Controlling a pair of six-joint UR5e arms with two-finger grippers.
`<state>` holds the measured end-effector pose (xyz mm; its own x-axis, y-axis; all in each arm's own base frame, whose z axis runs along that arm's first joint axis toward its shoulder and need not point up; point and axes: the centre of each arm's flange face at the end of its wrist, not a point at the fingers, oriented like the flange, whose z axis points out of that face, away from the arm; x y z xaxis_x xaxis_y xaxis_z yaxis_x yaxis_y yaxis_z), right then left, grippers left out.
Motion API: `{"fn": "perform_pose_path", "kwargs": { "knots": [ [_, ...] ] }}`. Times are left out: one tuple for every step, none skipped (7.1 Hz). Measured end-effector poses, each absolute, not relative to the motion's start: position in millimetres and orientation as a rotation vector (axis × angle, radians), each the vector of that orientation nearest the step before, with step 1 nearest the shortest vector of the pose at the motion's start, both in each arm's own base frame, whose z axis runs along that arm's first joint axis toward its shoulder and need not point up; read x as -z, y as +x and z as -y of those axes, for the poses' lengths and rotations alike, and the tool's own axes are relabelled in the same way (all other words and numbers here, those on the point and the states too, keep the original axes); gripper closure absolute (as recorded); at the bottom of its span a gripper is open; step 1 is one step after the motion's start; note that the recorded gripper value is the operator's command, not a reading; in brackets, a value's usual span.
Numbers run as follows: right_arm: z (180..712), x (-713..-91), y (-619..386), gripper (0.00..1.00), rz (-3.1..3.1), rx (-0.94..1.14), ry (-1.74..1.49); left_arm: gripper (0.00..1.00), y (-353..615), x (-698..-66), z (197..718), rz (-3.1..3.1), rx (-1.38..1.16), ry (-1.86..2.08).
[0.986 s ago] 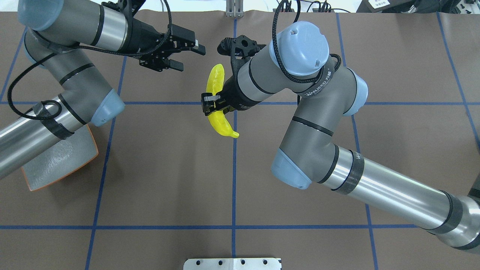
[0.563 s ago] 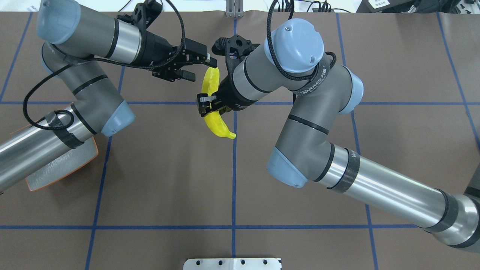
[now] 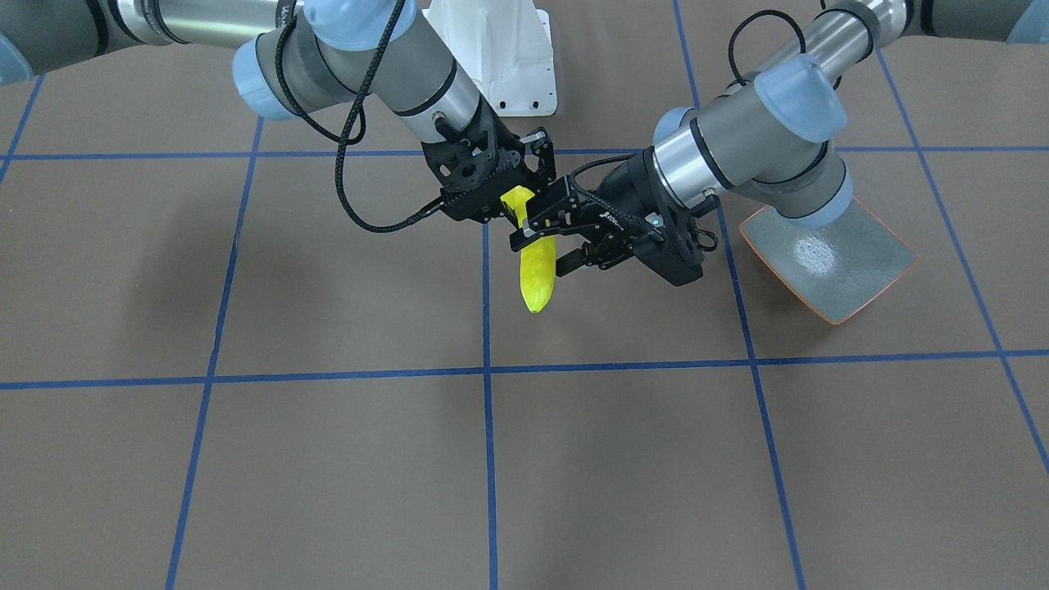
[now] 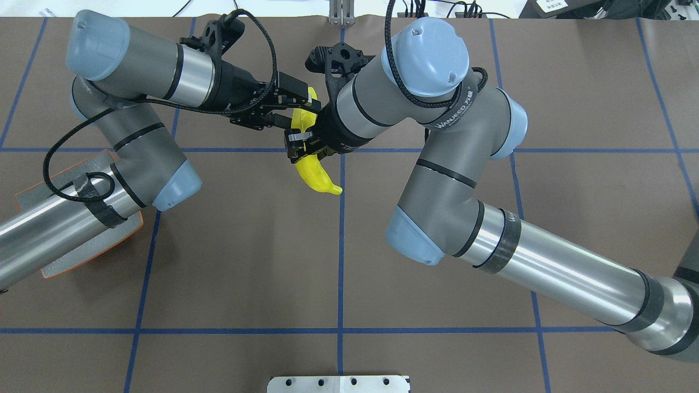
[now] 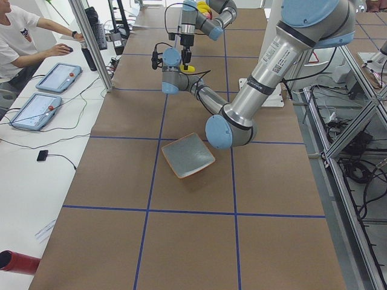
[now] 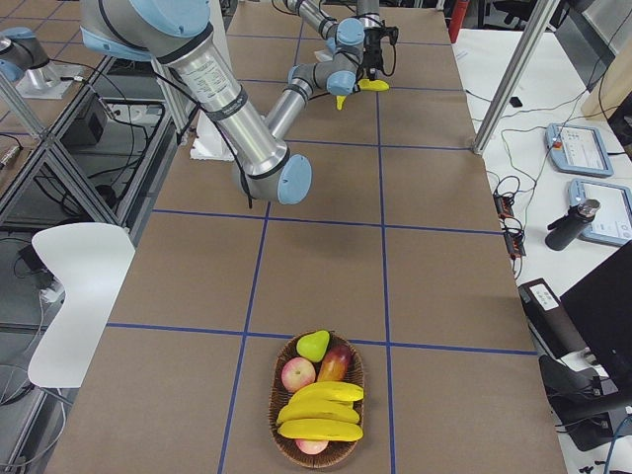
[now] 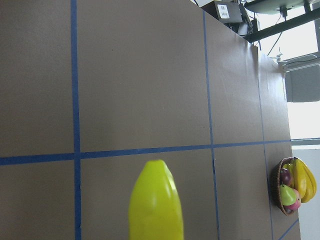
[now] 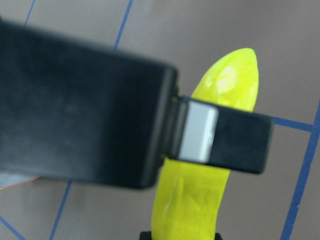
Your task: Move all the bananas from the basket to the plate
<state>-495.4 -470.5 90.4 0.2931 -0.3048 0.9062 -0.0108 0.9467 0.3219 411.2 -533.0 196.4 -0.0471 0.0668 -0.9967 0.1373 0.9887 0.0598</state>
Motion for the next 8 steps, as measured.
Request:
{"fn": "perform_pose_path", "kwargs": {
  "knots": [
    [475.1, -90.7, -491.2, 1.0, 1.26, 0.193, 0.296, 0.19, 410.6, -199.5, 532.3, -1.615, 0.051, 0.165],
    [477.4, -90.8, -489.2, 1.0, 1.259, 0.19, 0.3, 0.19, 410.2, -200.6, 531.5, -1.614, 0.046, 0.17],
    [478.2, -90.0, -488.5, 1.0, 1.26, 0.189, 0.303, 0.22, 410.0, -199.9, 530.8, -1.616, 0.042, 0.173],
    [478.2, -88.3, -488.1, 1.0, 1.262, 0.189, 0.305, 0.28, 410.8, -199.1, 529.7, -1.617, 0.039, 0.173],
    [478.2, -85.9, -487.7, 1.0, 1.265, 0.189, 0.307, 0.48, 411.9, -198.4, 528.3, -1.619, 0.035, 0.172],
    [478.2, -84.6, -487.7, 1.0, 1.266, 0.19, 0.308, 0.99, 412.3, -197.4, 527.1, -1.621, 0.032, 0.173],
    [478.4, -84.4, -487.7, 1.0, 1.266, 0.189, 0.308, 1.0, 412.0, -196.1, 525.9, -1.625, 0.029, 0.174],
    [478.3, -83.9, -487.7, 0.84, 1.267, 0.189, 0.308, 1.0, 411.4, -195.2, 525.1, -1.628, 0.028, 0.176]
  ]
}}
